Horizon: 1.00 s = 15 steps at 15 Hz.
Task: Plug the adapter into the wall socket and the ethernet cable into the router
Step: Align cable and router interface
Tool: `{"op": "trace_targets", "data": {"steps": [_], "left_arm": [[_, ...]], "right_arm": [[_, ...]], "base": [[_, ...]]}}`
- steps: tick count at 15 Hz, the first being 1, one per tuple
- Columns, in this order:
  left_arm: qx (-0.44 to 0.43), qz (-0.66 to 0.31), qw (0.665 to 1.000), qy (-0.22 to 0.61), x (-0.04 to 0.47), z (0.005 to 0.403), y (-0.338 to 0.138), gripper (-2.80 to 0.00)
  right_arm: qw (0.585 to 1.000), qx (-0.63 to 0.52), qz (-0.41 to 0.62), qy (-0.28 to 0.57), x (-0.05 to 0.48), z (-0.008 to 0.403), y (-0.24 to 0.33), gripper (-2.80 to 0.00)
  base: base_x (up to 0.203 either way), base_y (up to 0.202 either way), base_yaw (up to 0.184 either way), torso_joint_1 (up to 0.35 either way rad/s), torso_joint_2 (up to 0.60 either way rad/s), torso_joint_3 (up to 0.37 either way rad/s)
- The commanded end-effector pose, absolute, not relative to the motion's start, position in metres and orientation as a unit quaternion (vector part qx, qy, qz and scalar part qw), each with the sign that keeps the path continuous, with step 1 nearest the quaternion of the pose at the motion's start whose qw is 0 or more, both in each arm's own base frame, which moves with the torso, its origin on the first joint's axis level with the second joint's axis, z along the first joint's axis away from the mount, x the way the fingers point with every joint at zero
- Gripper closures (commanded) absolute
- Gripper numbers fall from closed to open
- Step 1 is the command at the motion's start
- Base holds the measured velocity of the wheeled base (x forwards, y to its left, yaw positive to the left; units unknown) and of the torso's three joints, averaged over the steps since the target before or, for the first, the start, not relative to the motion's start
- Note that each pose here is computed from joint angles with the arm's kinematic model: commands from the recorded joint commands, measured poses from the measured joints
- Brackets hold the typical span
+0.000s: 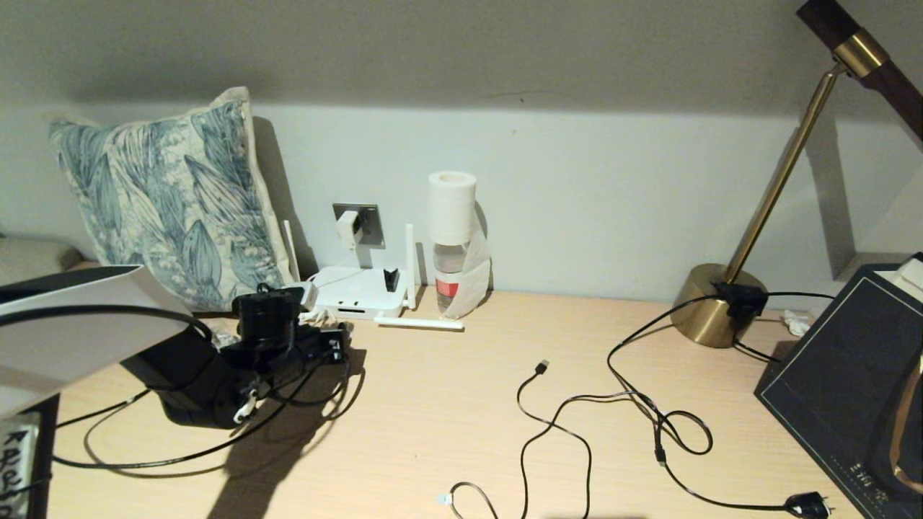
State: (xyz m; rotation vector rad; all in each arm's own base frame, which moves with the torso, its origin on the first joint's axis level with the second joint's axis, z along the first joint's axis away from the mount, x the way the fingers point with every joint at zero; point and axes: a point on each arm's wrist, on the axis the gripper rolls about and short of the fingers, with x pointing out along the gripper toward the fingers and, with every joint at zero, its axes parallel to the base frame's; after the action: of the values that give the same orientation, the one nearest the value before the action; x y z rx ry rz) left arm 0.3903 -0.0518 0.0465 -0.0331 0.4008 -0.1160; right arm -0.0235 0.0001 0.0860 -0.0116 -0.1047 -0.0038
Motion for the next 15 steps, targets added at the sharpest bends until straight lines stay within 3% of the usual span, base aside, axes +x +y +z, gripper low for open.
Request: {"op": "trace_targets", "data": {"steps": [1,15], "left_arm": [[-0.020,-0.060,0.979,0.193,0.393,0.048,-0.048,0.00],[-0.022,-0.060,0.979,0.193,0.412,0.042,-0.042,0.00]], "right_arm": [[0.999,-0.006,-0.002,-0.034,-0.020,0.076,0.000,0.00],[0.999,-0.006,-0.002,-0.034,-0.020,0.076,0.000,0.00]], "base": [[0.000,0.000,0.000,0.000,0.00,0.000],[0.000,0.000,0.000,0.000,0.00,0.000]]}}
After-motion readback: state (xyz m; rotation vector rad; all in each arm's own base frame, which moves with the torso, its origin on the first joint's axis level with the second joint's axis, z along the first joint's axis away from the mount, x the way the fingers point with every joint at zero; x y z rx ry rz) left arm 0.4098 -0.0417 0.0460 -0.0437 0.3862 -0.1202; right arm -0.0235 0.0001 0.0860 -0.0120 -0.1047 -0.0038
